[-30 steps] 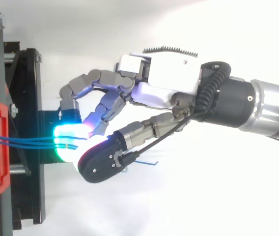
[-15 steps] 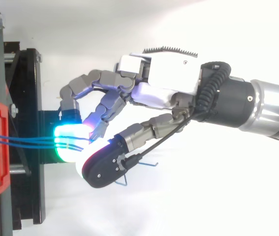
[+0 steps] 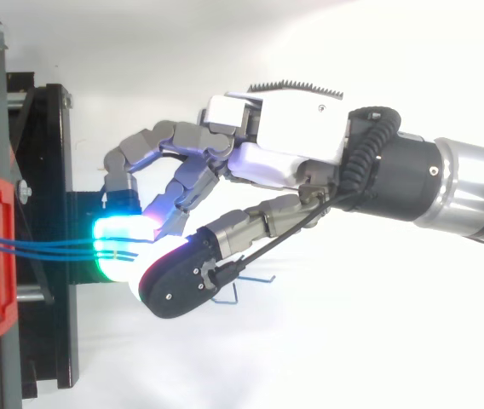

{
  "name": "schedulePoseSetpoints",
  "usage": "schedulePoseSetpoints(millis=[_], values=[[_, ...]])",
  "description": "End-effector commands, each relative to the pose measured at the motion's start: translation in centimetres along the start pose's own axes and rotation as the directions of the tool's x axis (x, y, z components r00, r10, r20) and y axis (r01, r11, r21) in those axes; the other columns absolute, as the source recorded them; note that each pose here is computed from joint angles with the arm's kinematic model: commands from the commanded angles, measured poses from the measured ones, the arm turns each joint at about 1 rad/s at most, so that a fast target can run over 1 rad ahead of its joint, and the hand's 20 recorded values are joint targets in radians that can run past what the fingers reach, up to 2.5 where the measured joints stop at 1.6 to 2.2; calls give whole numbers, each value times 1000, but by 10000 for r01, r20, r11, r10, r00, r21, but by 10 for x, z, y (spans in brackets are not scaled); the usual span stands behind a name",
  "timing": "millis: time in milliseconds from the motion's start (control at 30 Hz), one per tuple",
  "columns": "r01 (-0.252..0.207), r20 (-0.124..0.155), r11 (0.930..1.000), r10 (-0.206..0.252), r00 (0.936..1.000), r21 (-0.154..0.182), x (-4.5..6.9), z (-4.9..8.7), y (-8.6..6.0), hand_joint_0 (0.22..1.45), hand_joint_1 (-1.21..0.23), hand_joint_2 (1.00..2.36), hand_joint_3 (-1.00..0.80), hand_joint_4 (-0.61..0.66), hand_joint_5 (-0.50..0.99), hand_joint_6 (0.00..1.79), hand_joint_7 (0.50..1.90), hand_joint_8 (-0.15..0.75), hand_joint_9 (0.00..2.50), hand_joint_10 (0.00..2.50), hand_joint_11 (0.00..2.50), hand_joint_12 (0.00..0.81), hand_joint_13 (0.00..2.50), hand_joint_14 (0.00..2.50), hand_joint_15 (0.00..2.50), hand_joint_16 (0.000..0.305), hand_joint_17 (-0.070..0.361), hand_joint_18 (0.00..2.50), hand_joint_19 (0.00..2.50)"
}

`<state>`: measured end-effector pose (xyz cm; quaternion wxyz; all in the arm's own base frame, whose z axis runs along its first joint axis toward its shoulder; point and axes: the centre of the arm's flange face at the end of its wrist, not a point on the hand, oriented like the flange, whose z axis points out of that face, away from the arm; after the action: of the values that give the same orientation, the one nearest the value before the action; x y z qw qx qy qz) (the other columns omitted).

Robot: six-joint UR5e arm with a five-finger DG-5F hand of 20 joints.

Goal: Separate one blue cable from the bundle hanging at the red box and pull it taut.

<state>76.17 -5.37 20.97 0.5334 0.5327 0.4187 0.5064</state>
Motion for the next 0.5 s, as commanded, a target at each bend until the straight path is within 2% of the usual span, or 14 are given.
schedulePoseSetpoints(millis=[0,267,300,467], values=[[7,2,10000,-7,10000,26,0,0,0,622,-726,1000,-500,124,-169,823,1095,319,1043,22,943,386,1028,24,717,43,96,930,654],[1,-1,10000,-1,10000,-4,-2,0,0,723,-866,1000,-500,47,-185,848,1144,299,950,19,945,380,972,24,692,44,99,924,631],[1,-1,10000,-1,10000,-4,-2,0,0,753,-903,1000,-500,35,-193,861,1191,290,929,22,931,381,959,25,682,44,99,923,631],[7,16,10000,-7,10000,9,-3,0,0,823,-891,1000,-500,11,-204,879,1196,285,923,22,956,375,931,24,681,44,99,899,654]])
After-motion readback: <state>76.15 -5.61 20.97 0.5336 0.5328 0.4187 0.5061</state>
